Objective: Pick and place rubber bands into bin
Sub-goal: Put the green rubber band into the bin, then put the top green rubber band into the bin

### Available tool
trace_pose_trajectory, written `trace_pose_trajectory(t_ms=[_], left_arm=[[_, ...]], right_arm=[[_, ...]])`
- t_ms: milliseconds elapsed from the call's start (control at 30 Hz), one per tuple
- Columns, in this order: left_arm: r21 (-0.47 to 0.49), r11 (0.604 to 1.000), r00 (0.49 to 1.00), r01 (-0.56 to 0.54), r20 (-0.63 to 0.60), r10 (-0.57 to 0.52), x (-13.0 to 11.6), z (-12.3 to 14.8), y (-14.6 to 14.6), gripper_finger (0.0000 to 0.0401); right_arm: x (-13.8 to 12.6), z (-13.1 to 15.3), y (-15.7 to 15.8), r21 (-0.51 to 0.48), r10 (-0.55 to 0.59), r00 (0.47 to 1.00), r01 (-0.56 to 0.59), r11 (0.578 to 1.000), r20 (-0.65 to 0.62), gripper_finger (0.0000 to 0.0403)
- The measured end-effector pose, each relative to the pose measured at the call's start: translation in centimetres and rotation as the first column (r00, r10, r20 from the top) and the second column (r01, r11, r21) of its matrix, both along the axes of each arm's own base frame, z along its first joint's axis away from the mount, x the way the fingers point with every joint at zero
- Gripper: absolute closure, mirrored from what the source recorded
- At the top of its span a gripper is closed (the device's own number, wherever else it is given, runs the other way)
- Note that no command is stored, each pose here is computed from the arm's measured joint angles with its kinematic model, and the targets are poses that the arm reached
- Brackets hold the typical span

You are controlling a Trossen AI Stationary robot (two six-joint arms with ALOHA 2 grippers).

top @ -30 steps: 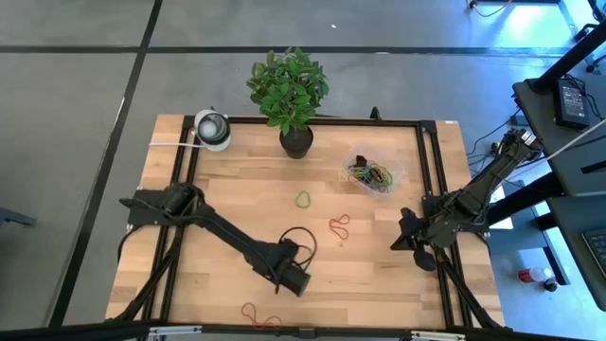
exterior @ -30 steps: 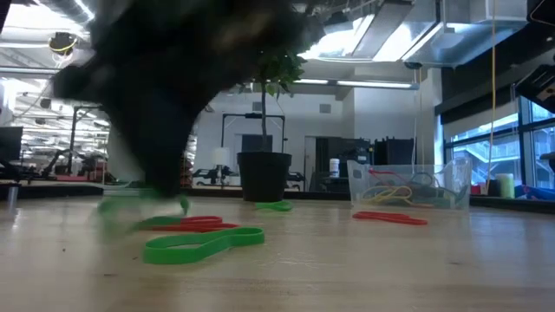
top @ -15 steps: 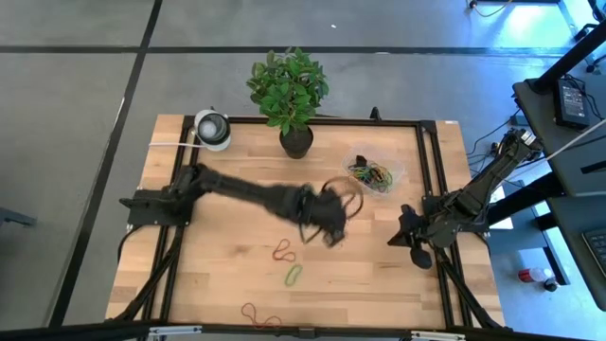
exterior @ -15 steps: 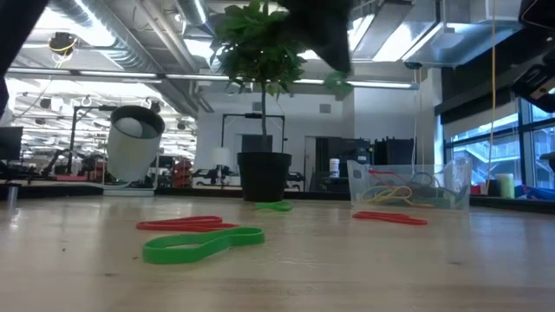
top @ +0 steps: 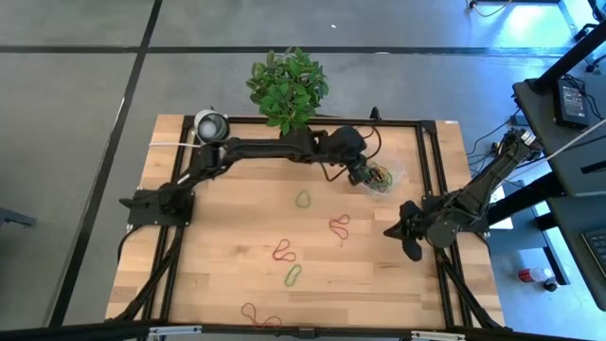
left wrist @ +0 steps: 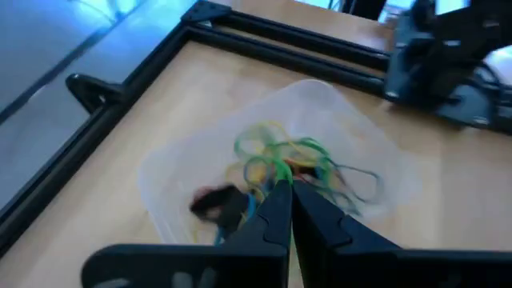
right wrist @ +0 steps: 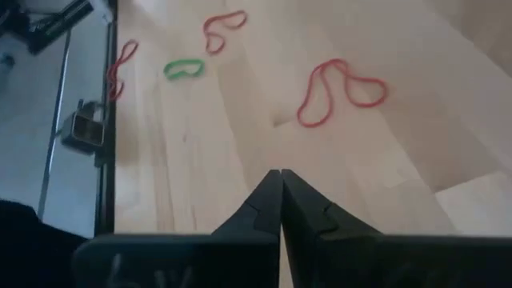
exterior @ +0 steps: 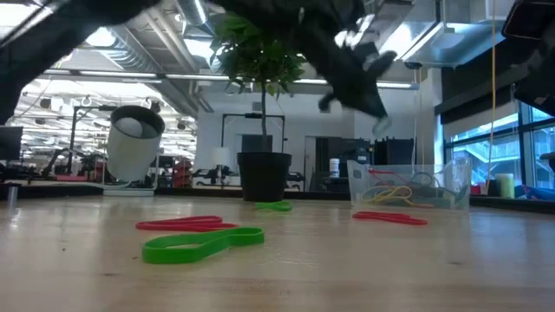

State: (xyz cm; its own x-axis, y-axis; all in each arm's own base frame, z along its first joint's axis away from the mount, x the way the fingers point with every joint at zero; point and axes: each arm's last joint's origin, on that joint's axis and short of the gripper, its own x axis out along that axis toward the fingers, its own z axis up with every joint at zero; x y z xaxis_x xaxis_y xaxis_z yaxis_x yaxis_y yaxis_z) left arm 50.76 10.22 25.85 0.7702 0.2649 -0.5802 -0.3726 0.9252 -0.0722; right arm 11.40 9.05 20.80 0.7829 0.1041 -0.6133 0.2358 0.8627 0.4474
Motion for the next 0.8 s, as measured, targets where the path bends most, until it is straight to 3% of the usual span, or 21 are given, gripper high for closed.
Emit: trace_pose_trajectory(t_ms=[167, 333, 567, 800], left_arm=[[0.029, 0.996, 0.997, -0.081, 0.005, 0.081, 1.8, -5.0, 2.4, 0.0398], [-0.028, 0.998, 0.998, -0.054, -0.03, 0.054, 2.4, -8.3, 2.7, 0.0385], [-0.032, 0.999, 0.999, -0.042, -0.02, 0.042, 2.5, -8.1, 2.4, 0.0329], [-0.034, 0.999, 0.999, -0.028, 0.014, 0.028, 1.9, -5.2, 2.1, 0.0289]], right_arm=[[0.1, 0.0, -0.2, 0.026, -0.087, 0.996, 0.087, 0.996, 0.018, 0.0396], [0.2, 0.0, -0.3, 0.068, -0.145, 0.989, 0.144, 0.987, 0.017, 0.0396], [0.2, 0.0, -0.4, 0.08, -0.16, 0.987, 0.158, 0.984, 0.016, 0.0396], [0.2, 0.0, -0.4, 0.059, -0.145, 0.989, 0.144, 0.988, 0.017, 0.0396]])
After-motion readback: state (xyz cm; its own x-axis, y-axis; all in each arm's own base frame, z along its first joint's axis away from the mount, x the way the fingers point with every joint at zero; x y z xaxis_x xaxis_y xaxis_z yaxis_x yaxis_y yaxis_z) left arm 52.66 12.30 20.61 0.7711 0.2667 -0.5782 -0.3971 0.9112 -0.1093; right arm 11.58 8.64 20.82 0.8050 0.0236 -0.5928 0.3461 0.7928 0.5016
